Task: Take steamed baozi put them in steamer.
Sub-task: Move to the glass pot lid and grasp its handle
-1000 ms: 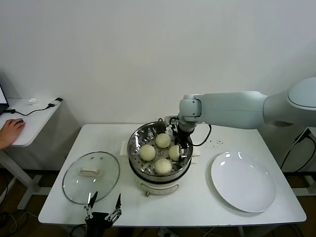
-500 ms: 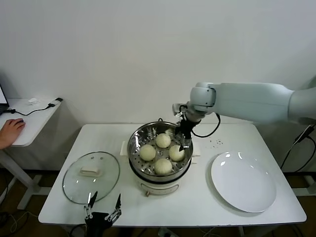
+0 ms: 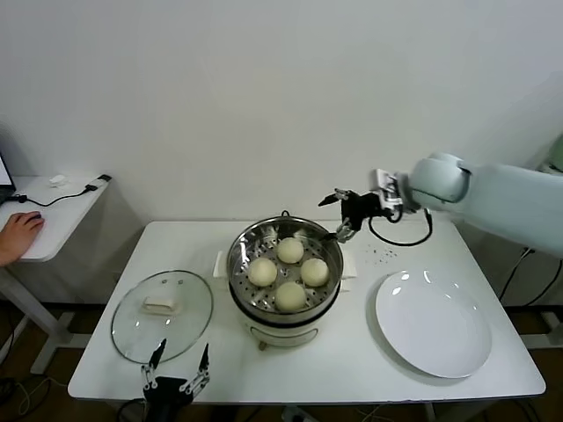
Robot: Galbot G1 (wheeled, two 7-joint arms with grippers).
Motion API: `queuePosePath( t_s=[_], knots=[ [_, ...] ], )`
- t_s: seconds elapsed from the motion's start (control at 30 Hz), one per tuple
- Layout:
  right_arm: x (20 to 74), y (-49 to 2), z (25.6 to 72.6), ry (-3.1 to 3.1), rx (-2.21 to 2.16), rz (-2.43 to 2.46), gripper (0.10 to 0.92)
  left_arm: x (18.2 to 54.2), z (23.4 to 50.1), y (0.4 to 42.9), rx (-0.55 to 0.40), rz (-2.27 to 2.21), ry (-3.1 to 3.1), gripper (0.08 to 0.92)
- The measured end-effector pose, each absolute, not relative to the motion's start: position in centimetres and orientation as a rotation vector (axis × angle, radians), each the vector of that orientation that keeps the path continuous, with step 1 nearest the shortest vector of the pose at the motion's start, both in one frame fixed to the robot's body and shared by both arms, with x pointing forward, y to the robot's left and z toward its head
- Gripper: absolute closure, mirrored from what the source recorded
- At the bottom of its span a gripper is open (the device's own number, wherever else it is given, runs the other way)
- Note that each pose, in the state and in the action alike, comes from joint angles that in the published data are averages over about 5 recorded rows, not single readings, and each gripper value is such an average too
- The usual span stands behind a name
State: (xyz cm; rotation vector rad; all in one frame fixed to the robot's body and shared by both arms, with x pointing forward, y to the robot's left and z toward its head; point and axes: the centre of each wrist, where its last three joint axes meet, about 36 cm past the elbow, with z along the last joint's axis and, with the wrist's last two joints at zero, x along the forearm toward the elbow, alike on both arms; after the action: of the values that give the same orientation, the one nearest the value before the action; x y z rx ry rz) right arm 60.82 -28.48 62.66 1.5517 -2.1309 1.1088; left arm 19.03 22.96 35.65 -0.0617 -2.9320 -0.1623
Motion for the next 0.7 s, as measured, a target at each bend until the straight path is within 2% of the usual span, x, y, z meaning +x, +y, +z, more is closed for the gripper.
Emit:
queuePosePath(
  t_s=[0.3, 0.7],
  knots=[
    [55.8, -32.3, 56.8, -2.607, 1.448, 0.82, 0.2, 19.0, 36.8, 23.4, -0.058, -0.219, -2.942, 0.177],
    [49.9, -33.5, 50.9, -2.962, 1.202, 0.541, 0.2, 19.8, 38.4, 24.2, -0.064, -0.513, -2.949, 0.177]
  ],
)
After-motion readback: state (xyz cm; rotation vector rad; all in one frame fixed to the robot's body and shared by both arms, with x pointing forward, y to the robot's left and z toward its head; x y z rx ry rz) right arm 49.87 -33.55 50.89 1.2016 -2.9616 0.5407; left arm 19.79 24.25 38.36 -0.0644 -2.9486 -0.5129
